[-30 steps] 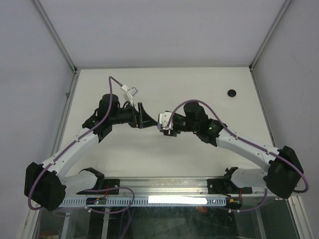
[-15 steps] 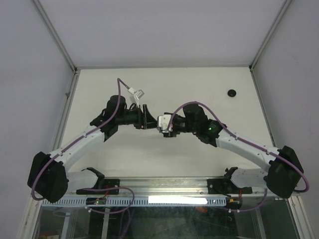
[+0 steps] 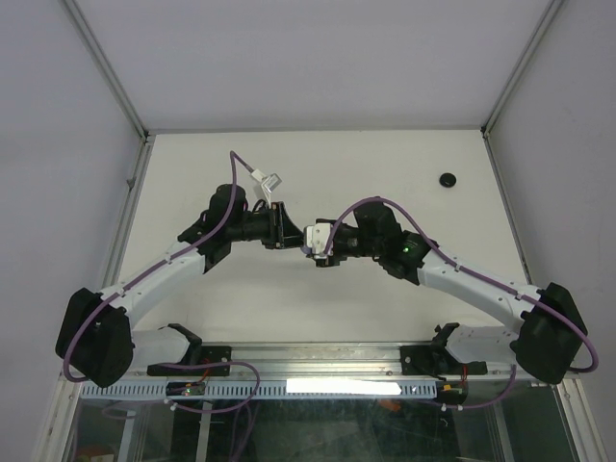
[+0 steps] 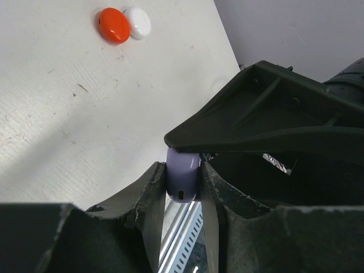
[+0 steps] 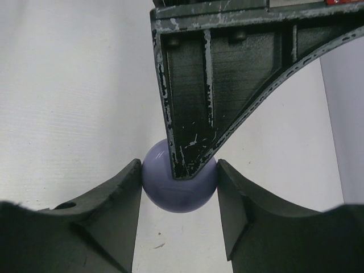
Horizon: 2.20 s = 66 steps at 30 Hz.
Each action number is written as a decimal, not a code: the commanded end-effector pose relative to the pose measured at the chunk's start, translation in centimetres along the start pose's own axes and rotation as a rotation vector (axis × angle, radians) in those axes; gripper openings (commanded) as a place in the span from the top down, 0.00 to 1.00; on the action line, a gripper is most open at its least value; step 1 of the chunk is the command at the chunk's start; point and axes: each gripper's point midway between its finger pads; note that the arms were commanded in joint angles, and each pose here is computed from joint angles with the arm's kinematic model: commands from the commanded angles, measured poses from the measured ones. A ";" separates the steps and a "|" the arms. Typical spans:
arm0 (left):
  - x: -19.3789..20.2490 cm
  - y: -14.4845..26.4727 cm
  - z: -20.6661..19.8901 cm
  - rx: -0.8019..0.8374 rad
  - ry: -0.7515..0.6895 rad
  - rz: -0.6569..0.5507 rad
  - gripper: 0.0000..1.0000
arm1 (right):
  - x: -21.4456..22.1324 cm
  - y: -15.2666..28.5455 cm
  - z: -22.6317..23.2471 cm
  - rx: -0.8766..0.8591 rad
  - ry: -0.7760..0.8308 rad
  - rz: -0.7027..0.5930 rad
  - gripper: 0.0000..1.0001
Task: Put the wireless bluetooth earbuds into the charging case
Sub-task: Pick up the charging case at the center of the board.
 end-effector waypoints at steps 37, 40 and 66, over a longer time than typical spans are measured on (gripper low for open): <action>-8.6 8.3 -6.4 0.083 -0.295 -0.715 1.00 | -9.7 5.0 -3.9 0.249 -0.800 -0.709 0.38; -8.8 8.5 -7.1 0.119 -0.277 -0.731 1.00 | -10.8 5.5 -3.8 0.210 -0.850 -0.804 0.40; -7.8 7.9 -9.7 0.312 -0.194 -0.733 0.96 | -14.6 5.4 -3.4 0.003 -0.862 -1.001 0.71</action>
Point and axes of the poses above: each gripper's point midway between its finger pads, its own y axis back along the fingers, its own z axis along the line the jaws close on, x = y × z, and after that the axes turned 9 degrees about -y, right-handed
